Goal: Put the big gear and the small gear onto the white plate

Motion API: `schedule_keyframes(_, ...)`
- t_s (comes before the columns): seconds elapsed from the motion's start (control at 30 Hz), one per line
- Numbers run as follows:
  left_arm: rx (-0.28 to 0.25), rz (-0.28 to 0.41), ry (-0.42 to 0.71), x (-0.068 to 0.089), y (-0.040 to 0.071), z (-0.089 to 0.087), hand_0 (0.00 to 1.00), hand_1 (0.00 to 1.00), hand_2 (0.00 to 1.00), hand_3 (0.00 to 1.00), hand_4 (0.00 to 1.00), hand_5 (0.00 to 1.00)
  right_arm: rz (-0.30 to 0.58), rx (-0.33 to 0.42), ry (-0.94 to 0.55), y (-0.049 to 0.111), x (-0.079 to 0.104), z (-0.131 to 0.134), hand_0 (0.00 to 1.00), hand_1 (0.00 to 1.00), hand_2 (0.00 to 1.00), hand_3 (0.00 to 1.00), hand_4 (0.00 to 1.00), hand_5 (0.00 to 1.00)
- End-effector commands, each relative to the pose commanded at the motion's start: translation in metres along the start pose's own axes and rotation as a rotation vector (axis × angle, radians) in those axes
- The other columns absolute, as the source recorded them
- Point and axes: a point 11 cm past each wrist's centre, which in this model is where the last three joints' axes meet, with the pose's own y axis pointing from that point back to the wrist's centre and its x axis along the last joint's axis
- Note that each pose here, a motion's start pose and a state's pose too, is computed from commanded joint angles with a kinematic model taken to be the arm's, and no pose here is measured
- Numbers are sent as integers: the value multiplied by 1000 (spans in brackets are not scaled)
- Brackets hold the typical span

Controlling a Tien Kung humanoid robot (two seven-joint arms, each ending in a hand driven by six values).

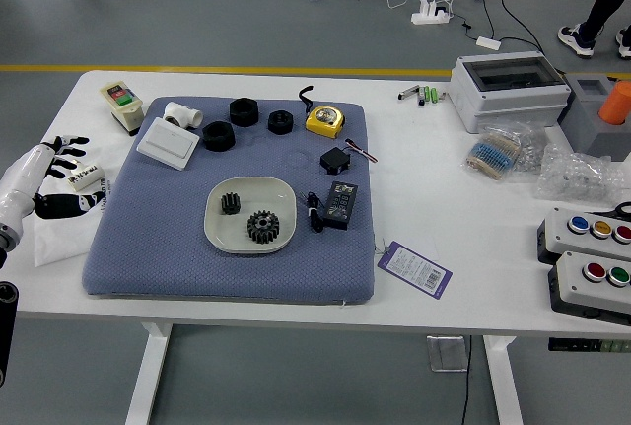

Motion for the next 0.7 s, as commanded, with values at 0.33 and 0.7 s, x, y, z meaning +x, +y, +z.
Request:
schedule_keyframes(0.33, 5, -57, 9, -12, 0, -2, 520, 554, 644, 725, 564, 2, 2, 0, 6, 0, 1, 1, 701, 713, 746, 573, 800, 679)
schedule_keyframes(0.7, 43, -158, 17, -26, 1, -7, 941, 720, 776, 834, 744, 2, -1, 2, 1, 0, 0, -1, 701, 714, 746, 572, 800, 681)
